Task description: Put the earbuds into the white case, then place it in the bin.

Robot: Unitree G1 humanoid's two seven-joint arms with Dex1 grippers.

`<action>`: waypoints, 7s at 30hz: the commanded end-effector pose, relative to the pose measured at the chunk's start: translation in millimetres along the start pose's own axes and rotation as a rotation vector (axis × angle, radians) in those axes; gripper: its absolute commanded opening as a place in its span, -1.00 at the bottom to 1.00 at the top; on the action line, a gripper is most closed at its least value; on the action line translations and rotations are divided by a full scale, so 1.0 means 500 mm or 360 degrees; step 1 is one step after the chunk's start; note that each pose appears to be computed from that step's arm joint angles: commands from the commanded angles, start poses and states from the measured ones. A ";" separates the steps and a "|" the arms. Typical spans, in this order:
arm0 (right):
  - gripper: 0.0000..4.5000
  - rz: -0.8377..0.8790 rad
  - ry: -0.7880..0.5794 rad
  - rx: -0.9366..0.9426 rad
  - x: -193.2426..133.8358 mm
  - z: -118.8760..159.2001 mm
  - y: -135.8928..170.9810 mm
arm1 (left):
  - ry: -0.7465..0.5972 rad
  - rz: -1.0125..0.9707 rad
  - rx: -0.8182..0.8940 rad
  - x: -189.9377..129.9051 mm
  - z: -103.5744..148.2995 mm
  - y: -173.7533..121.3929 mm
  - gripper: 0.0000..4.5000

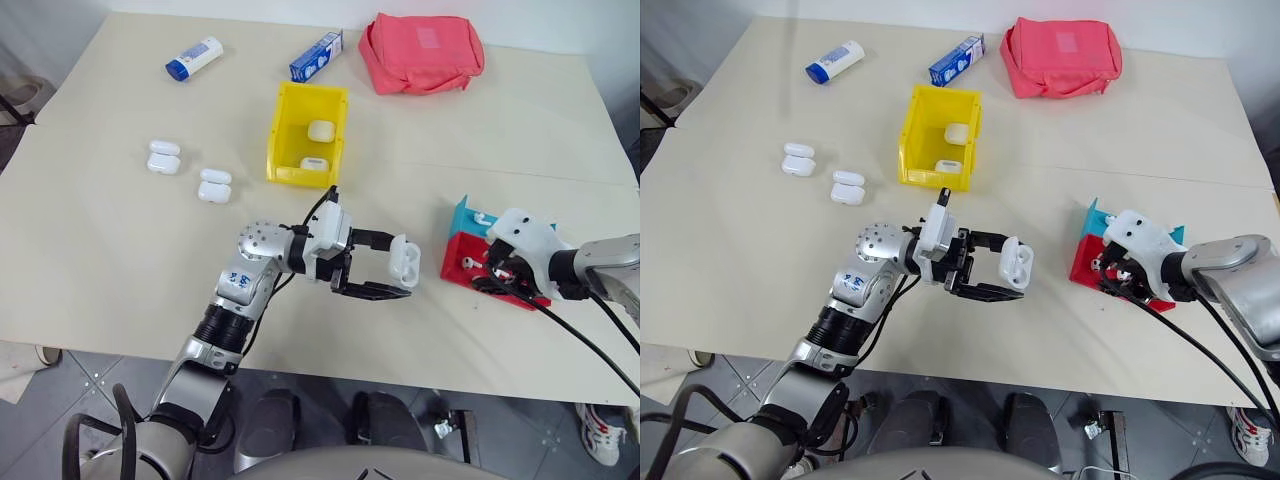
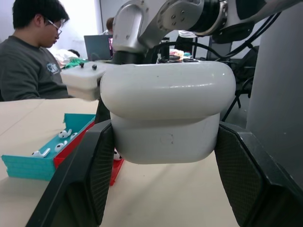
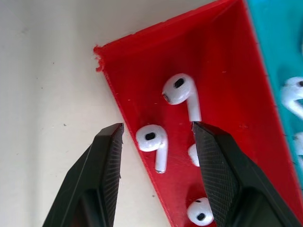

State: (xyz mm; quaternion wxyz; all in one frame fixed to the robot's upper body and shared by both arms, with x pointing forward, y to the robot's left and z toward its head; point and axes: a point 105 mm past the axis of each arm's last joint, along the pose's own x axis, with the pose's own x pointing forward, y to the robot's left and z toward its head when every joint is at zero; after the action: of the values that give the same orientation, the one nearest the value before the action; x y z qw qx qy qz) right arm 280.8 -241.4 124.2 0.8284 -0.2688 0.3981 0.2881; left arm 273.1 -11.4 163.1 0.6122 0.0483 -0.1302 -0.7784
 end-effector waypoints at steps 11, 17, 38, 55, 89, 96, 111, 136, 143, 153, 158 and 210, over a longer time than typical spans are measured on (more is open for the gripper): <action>0.06 0.0002 -0.0039 -0.0044 -0.011 0.021 0.001 | -0.0027 -0.0005 0.0075 0.002 0.022 0.002 0.24; -0.10 -0.0003 -0.0046 -0.0048 -0.014 0.023 0.002 | -0.0020 0.0009 0.0078 0.002 0.021 0.005 0.24; -0.47 0.0005 -0.0014 -0.0054 0.001 0.010 0.006 | -0.0006 0.0017 0.0082 0.003 0.021 0.007 0.24; -0.47 0.0007 -0.0016 -0.0063 0.013 0.011 0.002 | 0.0000 0.0020 0.0085 0.003 0.021 0.005 0.24; -0.76 0.0028 -0.0090 -0.0039 0.019 0.031 0.011 | 0.0020 0.0020 0.0092 0.004 0.017 0.006 0.24; -0.76 -0.0002 -0.0112 -0.0037 0.005 0.036 0.008 | 0.0024 0.0026 0.0092 0.003 0.015 0.008 0.24; -0.76 0.0106 -0.0901 0.0096 -0.132 0.118 0.099 | 0.0016 0.0045 0.0035 -0.001 -0.005 0.029 0.24; -0.76 0.0354 -0.1924 0.0099 -0.170 0.214 0.190 | -0.0334 -0.0309 -0.0004 0.032 0.043 0.041 0.24; -0.76 0.0343 -0.1873 0.0105 -0.155 0.193 0.176 | -0.0347 -0.0327 0.0021 0.015 0.059 0.036 0.24; -0.76 0.0429 -0.1834 0.0021 -0.137 0.196 0.167 | -0.0347 -0.0364 0.0049 0.014 0.064 0.027 0.24; -0.76 0.0498 -0.1806 -0.0018 -0.123 0.200 0.161 | -0.0342 -0.0407 0.0072 0.014 0.067 0.021 0.24; -0.76 0.0620 -0.1541 -0.0448 -0.099 0.196 0.124 | -0.0316 -0.0372 0.0201 0.009 0.073 0.040 0.24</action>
State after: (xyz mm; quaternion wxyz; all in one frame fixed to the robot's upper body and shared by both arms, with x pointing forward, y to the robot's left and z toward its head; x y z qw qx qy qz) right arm 258.7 -144.0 217.9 0.8005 -0.1384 -0.0602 0.5800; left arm 297.0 -15.9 173.7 0.5571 0.0030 -0.1559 -0.8157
